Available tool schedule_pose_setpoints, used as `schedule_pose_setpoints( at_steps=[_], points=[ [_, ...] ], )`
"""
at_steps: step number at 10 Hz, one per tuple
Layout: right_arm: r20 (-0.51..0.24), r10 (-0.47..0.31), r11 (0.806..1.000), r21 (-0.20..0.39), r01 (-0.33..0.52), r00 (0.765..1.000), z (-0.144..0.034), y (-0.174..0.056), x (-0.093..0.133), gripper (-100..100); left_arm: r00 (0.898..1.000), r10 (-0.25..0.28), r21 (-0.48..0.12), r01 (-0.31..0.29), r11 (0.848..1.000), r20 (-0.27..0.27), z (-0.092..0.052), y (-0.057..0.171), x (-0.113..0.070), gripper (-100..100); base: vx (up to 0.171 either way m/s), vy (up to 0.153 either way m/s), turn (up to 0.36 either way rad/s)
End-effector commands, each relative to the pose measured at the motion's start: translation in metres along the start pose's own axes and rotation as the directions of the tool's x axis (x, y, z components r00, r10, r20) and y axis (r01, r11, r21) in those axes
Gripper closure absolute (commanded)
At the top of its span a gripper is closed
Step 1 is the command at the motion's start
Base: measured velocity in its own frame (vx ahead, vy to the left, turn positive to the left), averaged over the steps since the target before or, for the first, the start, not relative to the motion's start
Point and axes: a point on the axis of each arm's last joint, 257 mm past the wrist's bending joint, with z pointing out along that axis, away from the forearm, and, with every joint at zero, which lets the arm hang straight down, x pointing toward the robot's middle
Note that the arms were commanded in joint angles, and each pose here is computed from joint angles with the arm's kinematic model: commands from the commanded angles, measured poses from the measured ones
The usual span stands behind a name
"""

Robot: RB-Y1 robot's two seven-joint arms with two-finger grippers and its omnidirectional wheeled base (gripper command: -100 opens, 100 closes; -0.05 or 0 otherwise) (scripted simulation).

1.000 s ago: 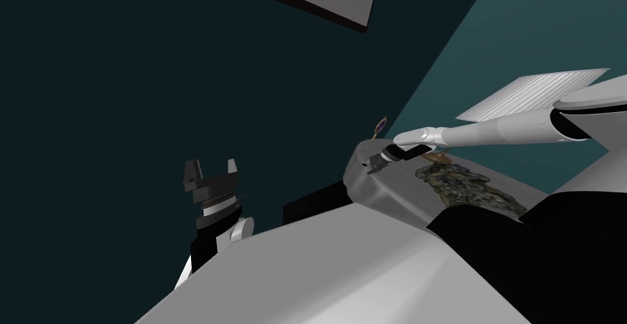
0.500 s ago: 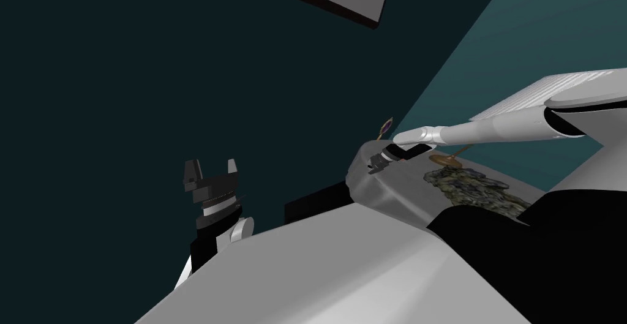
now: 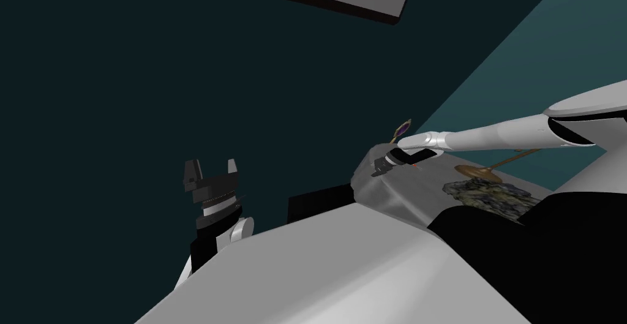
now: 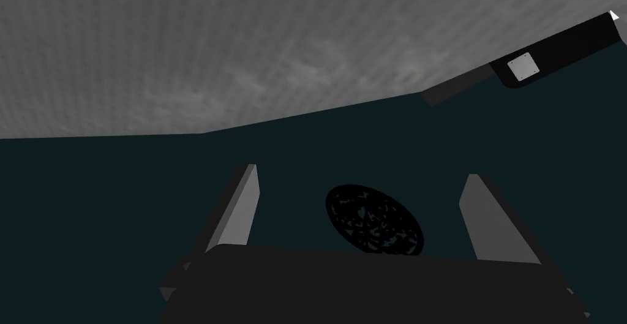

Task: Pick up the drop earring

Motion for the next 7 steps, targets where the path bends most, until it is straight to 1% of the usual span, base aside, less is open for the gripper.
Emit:
schedule_pose_setpoints(
  at_steps=[1,5,6,7],
  points=[
    [0.000,0.000,1.000,0.000,0.000,1.000,0.0000,0.0000,0.0000,100,1.000,0.000,0.000,0.000,1.000,0.000,0.0000,0.0000,0.0000,0,-0.008,-0.002,0.000],
    [0.001,-0.015,1.000,0.002,0.015,1.000,-0.0007,-0.0010,-0.0024,100,1.000,0.000,0.000,0.000,1.000,0.000,0.0000,0.0000,0.0000,0,-0.001,-0.001,0.010],
    [0.001,-0.015,1.000,0.002,0.015,1.000,-0.0007,-0.0011,-0.0025,0,1.000,0.000,0.000,0.000,1.000,0.000,0.0000,0.0000,0.0000,0,0.000,0.000,0.000],
    [0.000,0.002,1.000,0.000,-0.002,1.000,0.0004,-0.0002,0.0001,100,1.000,0.000,0.000,0.000,1.000,0.000,0.0000,0.0000,0.0000,0,0.012,0.007,-0.267]
  ],
)
